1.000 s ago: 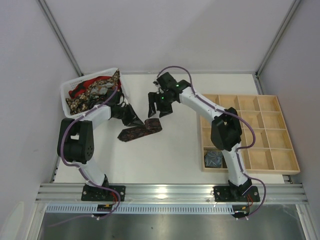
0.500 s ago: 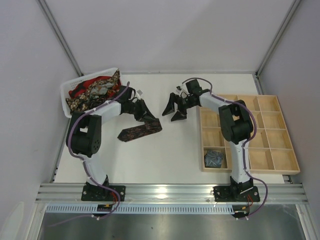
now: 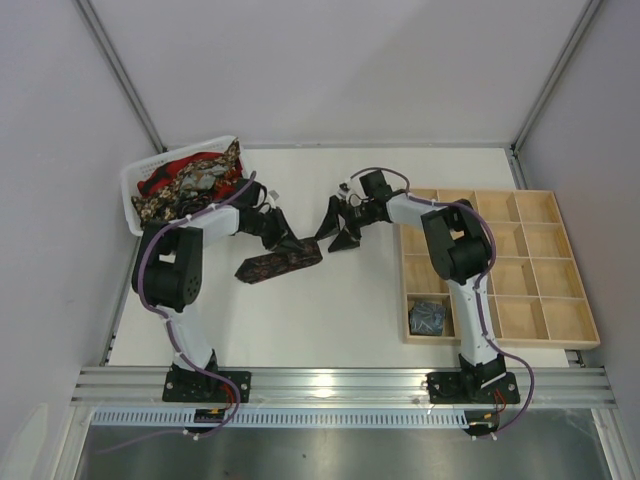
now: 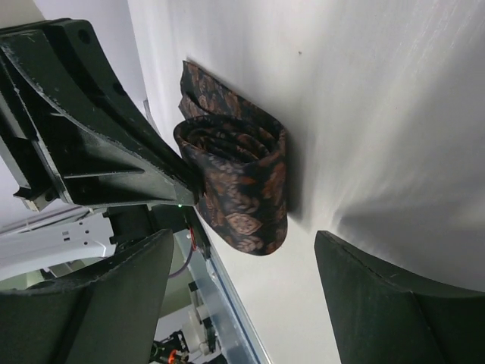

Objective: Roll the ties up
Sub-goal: Roll the tie

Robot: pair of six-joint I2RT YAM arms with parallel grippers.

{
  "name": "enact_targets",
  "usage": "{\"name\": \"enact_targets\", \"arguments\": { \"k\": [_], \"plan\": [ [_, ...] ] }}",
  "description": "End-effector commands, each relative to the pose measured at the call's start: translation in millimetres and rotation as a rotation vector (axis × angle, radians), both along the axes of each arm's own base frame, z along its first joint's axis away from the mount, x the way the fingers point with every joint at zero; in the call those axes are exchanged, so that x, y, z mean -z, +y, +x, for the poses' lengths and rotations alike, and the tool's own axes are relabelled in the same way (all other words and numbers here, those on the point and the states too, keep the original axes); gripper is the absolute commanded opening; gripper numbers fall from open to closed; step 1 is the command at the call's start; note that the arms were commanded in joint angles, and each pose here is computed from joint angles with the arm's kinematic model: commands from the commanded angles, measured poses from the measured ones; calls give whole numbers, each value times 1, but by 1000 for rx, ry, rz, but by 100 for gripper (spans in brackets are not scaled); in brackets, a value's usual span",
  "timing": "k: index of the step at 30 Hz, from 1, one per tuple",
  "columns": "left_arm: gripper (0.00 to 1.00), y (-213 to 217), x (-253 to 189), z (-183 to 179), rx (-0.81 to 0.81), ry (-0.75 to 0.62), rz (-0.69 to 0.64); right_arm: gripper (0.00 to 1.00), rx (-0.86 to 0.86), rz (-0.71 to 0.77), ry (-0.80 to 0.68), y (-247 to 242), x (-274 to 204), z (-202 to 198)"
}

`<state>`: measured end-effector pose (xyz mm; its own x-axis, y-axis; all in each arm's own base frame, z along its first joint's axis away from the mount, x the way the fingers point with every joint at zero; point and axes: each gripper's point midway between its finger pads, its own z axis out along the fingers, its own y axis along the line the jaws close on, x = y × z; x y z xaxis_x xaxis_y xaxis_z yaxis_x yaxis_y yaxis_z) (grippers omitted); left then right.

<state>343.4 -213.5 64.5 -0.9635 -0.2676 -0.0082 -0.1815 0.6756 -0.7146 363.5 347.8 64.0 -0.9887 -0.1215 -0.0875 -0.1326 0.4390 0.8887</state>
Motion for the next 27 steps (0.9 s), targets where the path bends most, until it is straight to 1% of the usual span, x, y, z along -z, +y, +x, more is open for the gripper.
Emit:
{"name": "enact_targets", "arguments": {
  "k": [1,7,18,25,27],
  "plan": [
    [14,9,-7,-4,13,-40,17,81,-33,48,-10,12,-3,-2],
    [13,17,0,-7,1,-35,23,78,-58,68,20,25,1,-9],
    [13,28,13,-2,-20,-27,32,74,-82,57,4,43,15,-18],
    [13,32,17,-3,-19,-18,33,64,-45,76,-10,54,14,-8],
    [13,33,17,-2,-18,-22,35,63,-45,83,-14,59,10,-7]
  ]
}}
